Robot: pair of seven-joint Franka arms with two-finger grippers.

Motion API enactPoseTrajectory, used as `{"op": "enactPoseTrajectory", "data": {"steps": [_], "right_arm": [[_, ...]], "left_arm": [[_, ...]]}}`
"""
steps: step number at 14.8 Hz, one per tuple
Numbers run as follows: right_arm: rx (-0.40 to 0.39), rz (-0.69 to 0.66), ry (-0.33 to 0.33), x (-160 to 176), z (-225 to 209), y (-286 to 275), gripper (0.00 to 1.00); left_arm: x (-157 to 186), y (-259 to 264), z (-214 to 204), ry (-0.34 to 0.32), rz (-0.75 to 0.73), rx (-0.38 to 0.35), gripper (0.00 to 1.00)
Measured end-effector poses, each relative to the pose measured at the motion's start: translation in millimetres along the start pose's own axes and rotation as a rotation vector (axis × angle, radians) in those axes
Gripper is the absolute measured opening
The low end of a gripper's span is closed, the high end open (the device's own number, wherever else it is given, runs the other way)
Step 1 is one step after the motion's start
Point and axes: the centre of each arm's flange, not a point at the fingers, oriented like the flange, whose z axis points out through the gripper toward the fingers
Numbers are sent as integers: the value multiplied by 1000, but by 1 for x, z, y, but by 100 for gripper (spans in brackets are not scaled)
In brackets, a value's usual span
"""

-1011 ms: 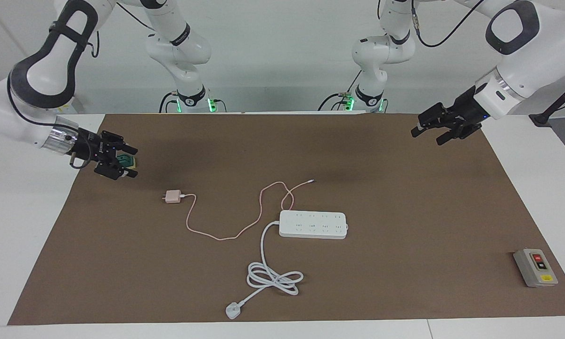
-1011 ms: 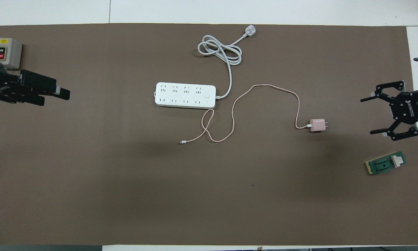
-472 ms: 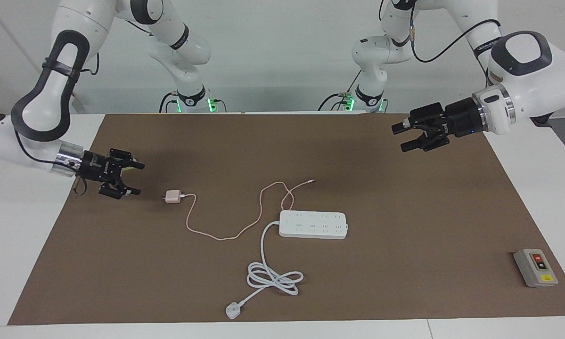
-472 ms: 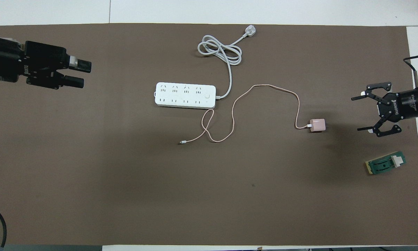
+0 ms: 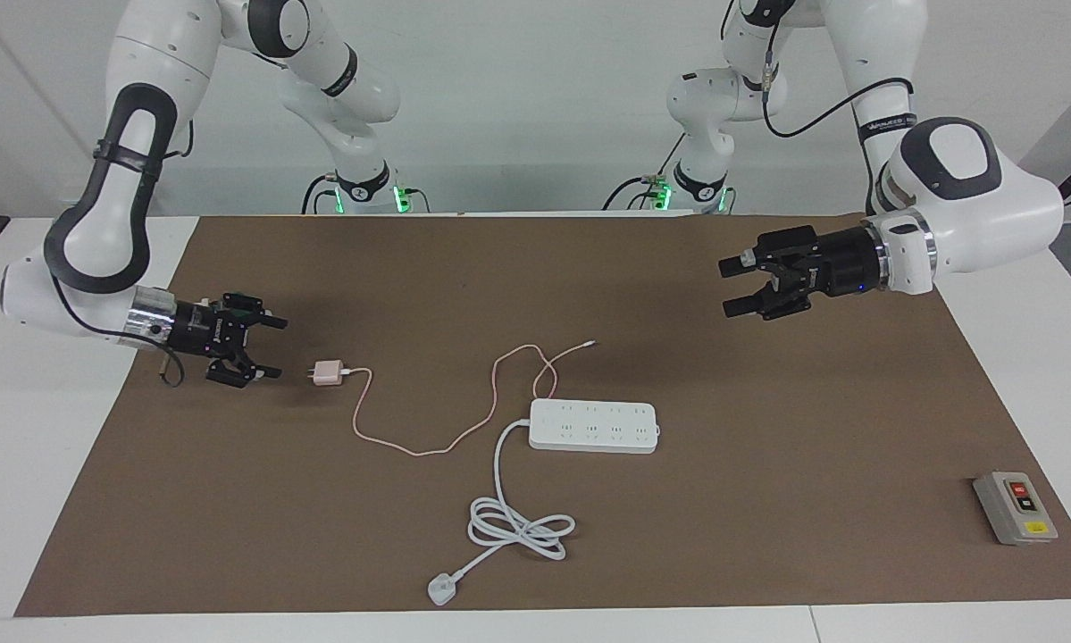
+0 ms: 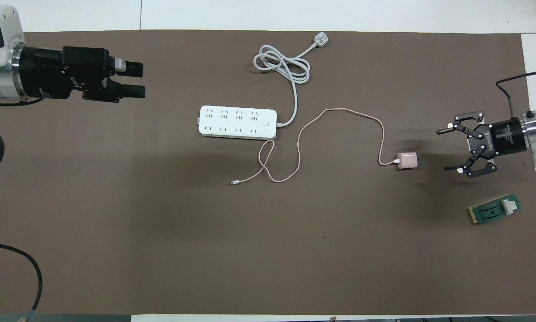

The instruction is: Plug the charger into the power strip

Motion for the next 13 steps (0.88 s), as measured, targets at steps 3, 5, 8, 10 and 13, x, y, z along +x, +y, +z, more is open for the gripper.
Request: {"op": "enactPoseTrajectory", "data": {"steps": [3,5,8,10,13], "right_arm": [[29,24,8,16,10,-6,100],[35,28,-8,22,16,-6,100],[44,4,-49,28,30,-5,100],[33,-37,-59,28,46,-4,100],[16,-74,-49,27,64,-2,100]], "left_arm": [[-14,-19,7,-2,16,-47,100],[-25,-24,13,-3,14,-96,100],[-42,-39,34,-2,-24,-184,100],[-53,-50,48,4,-64,-248,100],[-67,-64,60,15,-116,-303,100]]}}
